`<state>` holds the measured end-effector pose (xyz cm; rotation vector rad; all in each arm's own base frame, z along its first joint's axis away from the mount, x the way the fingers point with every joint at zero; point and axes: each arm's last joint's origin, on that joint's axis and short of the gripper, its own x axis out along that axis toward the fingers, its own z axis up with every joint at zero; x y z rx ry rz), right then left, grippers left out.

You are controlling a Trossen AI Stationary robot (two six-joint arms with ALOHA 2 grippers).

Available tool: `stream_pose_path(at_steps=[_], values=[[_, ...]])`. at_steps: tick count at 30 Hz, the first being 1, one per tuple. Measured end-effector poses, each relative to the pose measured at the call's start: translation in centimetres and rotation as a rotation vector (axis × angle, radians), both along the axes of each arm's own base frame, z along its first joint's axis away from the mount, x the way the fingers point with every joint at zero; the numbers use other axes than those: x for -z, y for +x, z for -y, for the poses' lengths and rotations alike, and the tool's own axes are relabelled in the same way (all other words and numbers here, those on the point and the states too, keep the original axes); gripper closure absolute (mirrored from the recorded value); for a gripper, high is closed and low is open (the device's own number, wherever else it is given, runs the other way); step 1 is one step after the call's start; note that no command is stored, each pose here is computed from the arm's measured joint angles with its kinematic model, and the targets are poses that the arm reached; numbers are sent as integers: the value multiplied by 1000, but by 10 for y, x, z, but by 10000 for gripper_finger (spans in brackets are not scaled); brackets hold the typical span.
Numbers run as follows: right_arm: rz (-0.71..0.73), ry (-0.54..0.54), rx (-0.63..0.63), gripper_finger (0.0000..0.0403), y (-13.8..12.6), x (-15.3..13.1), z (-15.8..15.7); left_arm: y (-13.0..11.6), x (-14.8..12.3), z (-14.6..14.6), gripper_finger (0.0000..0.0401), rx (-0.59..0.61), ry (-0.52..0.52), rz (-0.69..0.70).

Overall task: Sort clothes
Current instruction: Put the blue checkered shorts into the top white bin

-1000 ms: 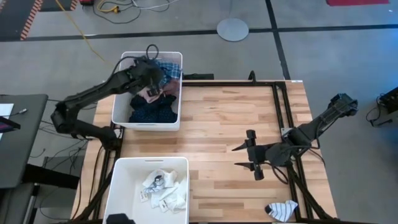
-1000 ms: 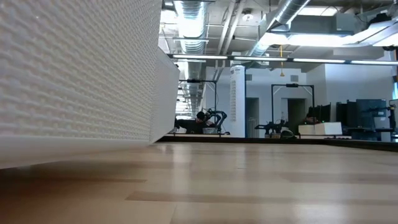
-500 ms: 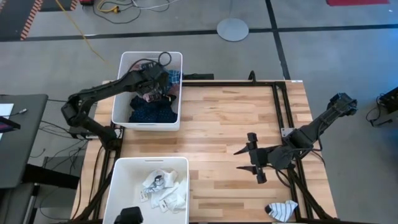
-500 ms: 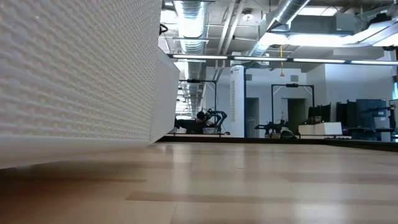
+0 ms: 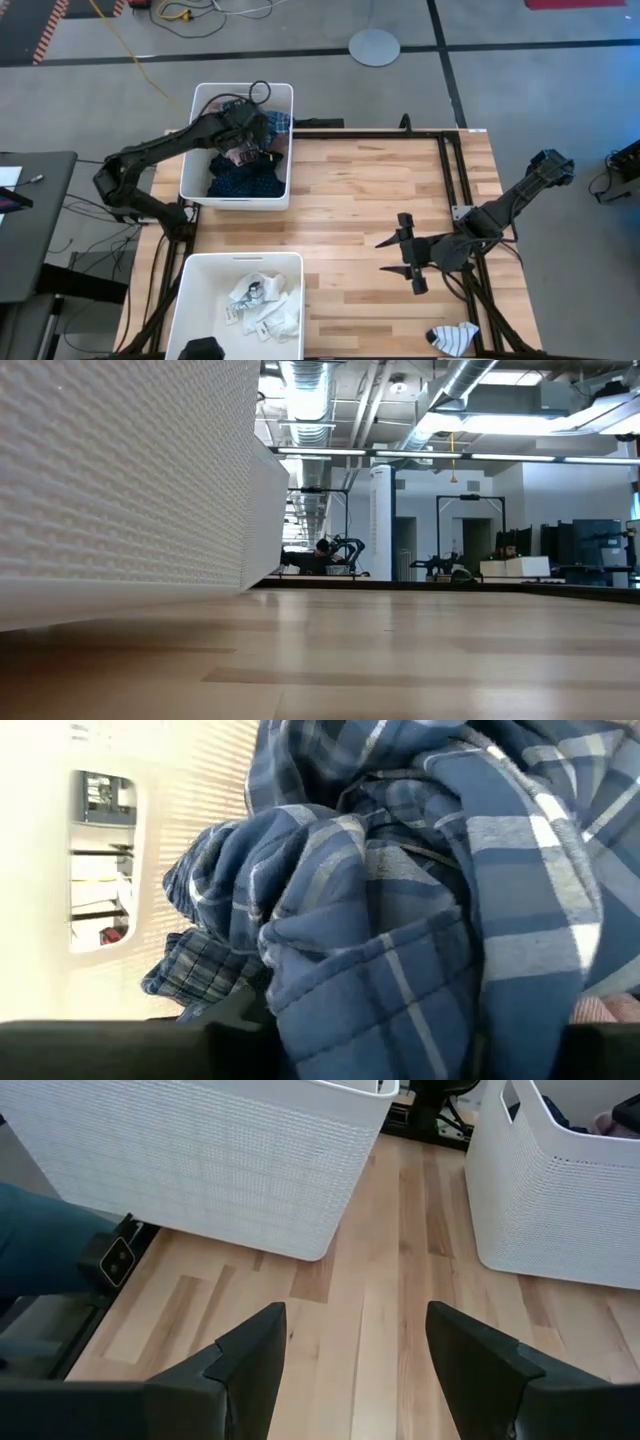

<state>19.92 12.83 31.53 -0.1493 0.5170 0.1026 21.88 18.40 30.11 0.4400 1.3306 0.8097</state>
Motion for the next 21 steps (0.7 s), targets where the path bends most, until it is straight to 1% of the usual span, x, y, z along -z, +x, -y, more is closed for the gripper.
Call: stream_pose_path(at_steps=[4, 7, 11, 13, 15, 18, 21], values=[[0, 0, 0, 148, 0, 0, 0, -11, -18, 9, 236, 4, 37, 67], [0, 0, 1, 148, 0, 0, 0, -22, -34, 18, 225, 17, 51, 148], [0, 0, 11, 148, 1, 0, 2, -40, -54, 35, 217, 77, 24, 290], [0, 0, 17, 148, 2, 0, 4, -47, -60, 43, 216, 114, -18, 348], [0, -2, 24, 148, 3, 0, 5, -52, -62, 48, 216, 126, -58, 384], [1, -8, 33, 148, 5, 0, 8, -57, -55, 49, 215, 92, -132, 346], [1, -10, 45, 148, 6, 0, 10, -56, -45, 44, 215, 56, -217, 317]])
